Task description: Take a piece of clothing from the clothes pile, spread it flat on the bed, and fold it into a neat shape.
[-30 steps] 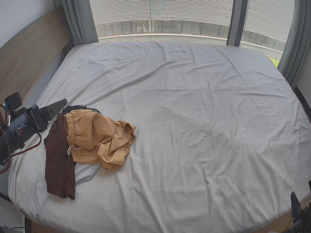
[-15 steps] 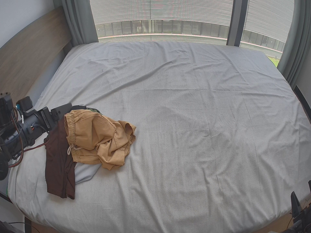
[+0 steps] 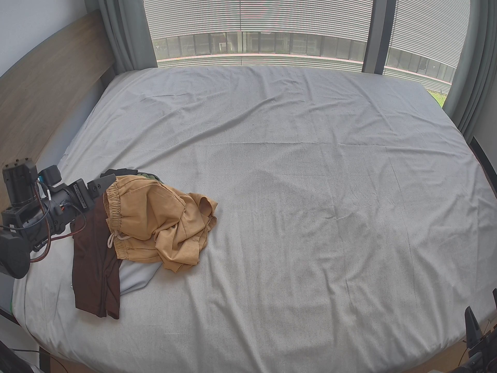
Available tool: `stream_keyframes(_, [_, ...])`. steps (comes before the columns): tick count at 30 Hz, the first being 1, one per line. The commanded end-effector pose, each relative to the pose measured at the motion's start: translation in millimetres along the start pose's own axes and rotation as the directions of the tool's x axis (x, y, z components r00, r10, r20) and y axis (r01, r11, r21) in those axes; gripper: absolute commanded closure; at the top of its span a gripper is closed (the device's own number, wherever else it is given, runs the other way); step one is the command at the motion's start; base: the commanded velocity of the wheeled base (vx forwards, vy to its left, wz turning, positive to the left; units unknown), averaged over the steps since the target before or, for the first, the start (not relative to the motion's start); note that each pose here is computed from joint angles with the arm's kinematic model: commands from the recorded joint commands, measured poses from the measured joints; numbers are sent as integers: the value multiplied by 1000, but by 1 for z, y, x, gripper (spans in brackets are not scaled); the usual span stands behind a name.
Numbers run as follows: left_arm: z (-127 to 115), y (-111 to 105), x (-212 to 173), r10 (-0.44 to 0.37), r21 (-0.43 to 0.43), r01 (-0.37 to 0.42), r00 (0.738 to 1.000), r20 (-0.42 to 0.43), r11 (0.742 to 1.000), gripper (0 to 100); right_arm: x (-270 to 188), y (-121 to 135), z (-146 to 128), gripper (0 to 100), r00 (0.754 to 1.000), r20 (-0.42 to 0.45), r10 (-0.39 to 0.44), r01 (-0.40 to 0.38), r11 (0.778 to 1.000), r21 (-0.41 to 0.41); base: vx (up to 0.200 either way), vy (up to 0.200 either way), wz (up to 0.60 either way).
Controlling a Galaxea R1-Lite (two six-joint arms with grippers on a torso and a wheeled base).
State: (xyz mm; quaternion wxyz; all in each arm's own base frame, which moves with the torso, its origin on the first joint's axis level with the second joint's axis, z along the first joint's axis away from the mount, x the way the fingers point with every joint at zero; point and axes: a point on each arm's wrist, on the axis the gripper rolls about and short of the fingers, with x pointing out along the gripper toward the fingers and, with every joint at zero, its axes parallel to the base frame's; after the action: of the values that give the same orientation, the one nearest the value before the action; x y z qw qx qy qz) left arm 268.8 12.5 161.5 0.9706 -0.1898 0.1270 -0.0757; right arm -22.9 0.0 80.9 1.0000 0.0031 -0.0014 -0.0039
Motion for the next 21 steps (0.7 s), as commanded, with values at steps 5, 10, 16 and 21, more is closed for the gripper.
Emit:
stream_keyframes(5, [-21,23,27,43,-33,-45,997,-58,998,0,0,0,-5,0,1000,0,0,0,1000,2,0,0,0])
stream_keyframes(10, [-23,27,36,31,-88,-36,998,-51,996,0,0,0,-5,0,1000,-1,0,0,1000,1,0,0,0])
stream_keyframes(16, [-26,31,45,29,-116,-34,998,-49,993,0,0,0,-5,0,1000,-1,0,0,1000,1,0,0,0])
stream_keyframes(21, [-31,34,52,31,-120,-39,997,-68,992,0,0,0,-5,0,1000,-1,0,0,1000,1,0,0,0])
